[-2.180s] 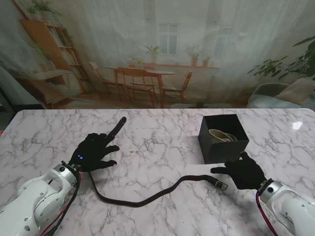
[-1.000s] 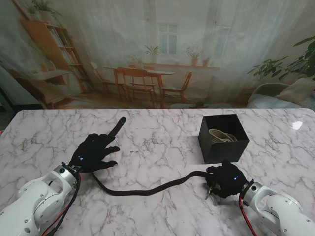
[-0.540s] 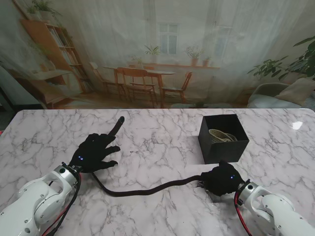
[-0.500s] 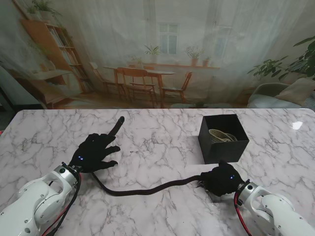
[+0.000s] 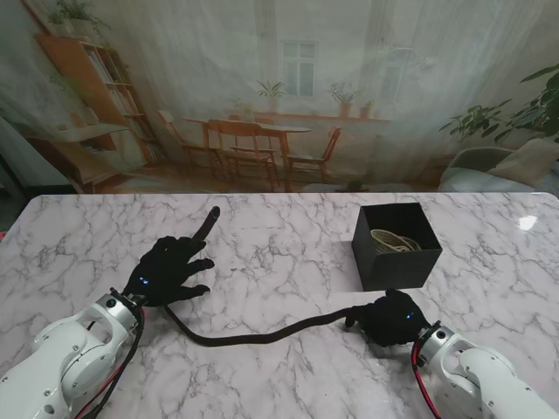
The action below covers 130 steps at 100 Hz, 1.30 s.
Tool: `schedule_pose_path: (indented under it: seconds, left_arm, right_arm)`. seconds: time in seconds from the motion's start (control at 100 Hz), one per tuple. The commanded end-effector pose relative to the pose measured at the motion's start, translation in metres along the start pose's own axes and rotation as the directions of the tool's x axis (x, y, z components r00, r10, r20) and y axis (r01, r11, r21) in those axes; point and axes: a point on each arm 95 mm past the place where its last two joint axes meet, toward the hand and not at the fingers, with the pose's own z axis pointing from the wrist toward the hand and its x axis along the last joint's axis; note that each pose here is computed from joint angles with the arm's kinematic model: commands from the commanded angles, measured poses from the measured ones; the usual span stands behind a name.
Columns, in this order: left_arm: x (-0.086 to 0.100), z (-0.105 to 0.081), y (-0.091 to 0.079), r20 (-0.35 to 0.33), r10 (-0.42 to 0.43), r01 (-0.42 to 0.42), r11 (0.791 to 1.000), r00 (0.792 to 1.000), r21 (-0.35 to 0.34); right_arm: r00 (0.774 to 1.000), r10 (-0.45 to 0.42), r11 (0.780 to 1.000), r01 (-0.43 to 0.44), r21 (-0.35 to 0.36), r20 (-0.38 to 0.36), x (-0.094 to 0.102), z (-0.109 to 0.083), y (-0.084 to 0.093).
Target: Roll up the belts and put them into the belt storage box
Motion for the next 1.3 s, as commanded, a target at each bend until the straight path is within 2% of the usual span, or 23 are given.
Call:
schedule_pose_path:
  seconds: [0.0,0.2,0.38,0.48,0.61,0.73,0.85,0.95,1.09,1.18,1.29]
  left_arm:
    - [0.003,0.001,0.0,-0.005,-0.002,0.002,1.0,1.0,-0.007]
    - [0.003,0.001,0.0,-0.005,-0.003,0.003,1.0,1.0,-0.009]
    - [0.003,0.002,0.0,-0.008,-0.004,0.004,1.0,1.0,-0.01]
    - [0.003,0.001,0.0,-0.008,-0.004,0.004,1.0,1.0,-0.01]
    - [0.003,0.001,0.0,-0.006,-0.005,0.004,1.0,1.0,-0.008]
    - [0.002,0.001,-0.001,-0.005,-0.004,0.004,1.0,1.0,-0.007]
    - [0.002,0.001,-0.001,-0.005,-0.005,0.005,1.0,1.0,-0.006]
    - [0.002,0.001,-0.001,-0.006,-0.006,0.006,1.0,1.0,-0.007]
    - [0.003,0.001,-0.001,-0.006,-0.009,0.009,1.0,1.0,-0.008]
    - [0.003,0.001,-0.001,-0.006,-0.01,0.01,1.0,1.0,-0.007]
    - [0.003,0.002,-0.001,-0.005,-0.01,0.01,1.0,1.0,-0.004]
  right_arm:
    - [1.0,0.012,1.0,-0.012,0.007,-0.006,0.005,0.0,0.0]
    - [0.999,0.04,0.998,-0.04,0.038,-0.007,0.009,0.0,0.005]
    - [0.996,0.091,0.98,-0.087,0.177,-0.012,0.019,-0.005,0.022]
    - [0.995,0.097,0.958,-0.086,0.273,-0.027,0.022,-0.01,0.036]
    - [0.995,0.095,0.915,-0.075,0.397,-0.031,0.026,-0.017,0.05]
    - [0.998,0.061,0.888,-0.044,0.457,-0.023,0.026,-0.021,0.057]
    - [0.999,-0.003,0.895,0.019,0.446,-0.036,0.024,-0.02,0.053]
    - [0.997,-0.053,0.93,0.068,0.362,-0.053,0.023,-0.015,0.047]
    - [1.0,0.01,0.957,-0.005,0.291,-0.014,0.02,-0.009,0.034]
    - [1.0,0.022,0.962,-0.021,0.273,-0.002,0.02,-0.008,0.031]
    - [1.0,0.004,0.963,-0.001,0.269,-0.01,0.022,-0.009,0.03]
